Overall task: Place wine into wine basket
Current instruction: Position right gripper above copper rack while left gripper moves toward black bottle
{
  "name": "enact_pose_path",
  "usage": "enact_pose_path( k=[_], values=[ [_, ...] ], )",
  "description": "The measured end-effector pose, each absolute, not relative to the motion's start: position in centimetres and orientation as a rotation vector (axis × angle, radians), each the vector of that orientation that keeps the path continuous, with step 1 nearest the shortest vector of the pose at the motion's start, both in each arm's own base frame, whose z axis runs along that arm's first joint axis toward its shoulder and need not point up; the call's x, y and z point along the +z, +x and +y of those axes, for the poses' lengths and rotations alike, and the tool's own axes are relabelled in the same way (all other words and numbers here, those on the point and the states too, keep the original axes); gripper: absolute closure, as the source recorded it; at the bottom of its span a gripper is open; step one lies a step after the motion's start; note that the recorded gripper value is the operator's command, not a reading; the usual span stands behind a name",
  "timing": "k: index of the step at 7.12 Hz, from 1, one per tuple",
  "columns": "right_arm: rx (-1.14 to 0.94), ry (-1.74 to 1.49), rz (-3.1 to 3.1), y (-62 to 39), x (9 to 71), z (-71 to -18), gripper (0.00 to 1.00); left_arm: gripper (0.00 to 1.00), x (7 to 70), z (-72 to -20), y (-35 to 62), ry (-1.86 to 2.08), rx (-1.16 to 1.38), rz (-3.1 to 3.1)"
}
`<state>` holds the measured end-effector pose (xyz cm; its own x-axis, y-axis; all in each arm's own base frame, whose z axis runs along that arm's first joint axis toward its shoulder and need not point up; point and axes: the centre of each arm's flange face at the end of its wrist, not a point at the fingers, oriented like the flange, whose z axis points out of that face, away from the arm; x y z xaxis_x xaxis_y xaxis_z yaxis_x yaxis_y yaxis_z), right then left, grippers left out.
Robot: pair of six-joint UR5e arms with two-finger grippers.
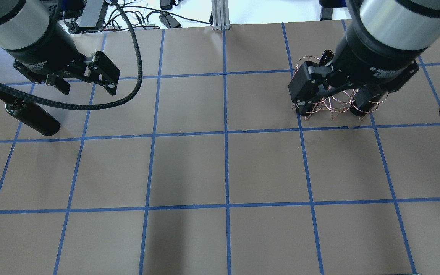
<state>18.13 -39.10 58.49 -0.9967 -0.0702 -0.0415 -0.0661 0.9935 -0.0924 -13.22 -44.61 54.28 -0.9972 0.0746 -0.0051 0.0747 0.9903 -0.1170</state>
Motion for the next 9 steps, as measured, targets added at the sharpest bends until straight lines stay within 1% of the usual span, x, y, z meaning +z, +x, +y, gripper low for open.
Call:
enact_pose_path(
  k=[3, 5, 9],
  values=[
    [-0.147, -0.014, 3.098, 14.2, 57.7, -42.2, 0.00, 0.00, 54.3, -44.6, -13.2, 0.124, -0.182, 3.132],
    [-0.146, 0.001, 3.099, 13.7, 57.2, -43.0, 0.00, 0.00, 54.3, -44.5, -13.1, 0.119, -0.181, 3.130],
    [-0.148, 0.013, 3.097, 13.7, 54.0, -47.4, 0.00, 0.00, 54.6, -44.2, -13.0, 0.118, -0.178, 3.127]
  ],
)
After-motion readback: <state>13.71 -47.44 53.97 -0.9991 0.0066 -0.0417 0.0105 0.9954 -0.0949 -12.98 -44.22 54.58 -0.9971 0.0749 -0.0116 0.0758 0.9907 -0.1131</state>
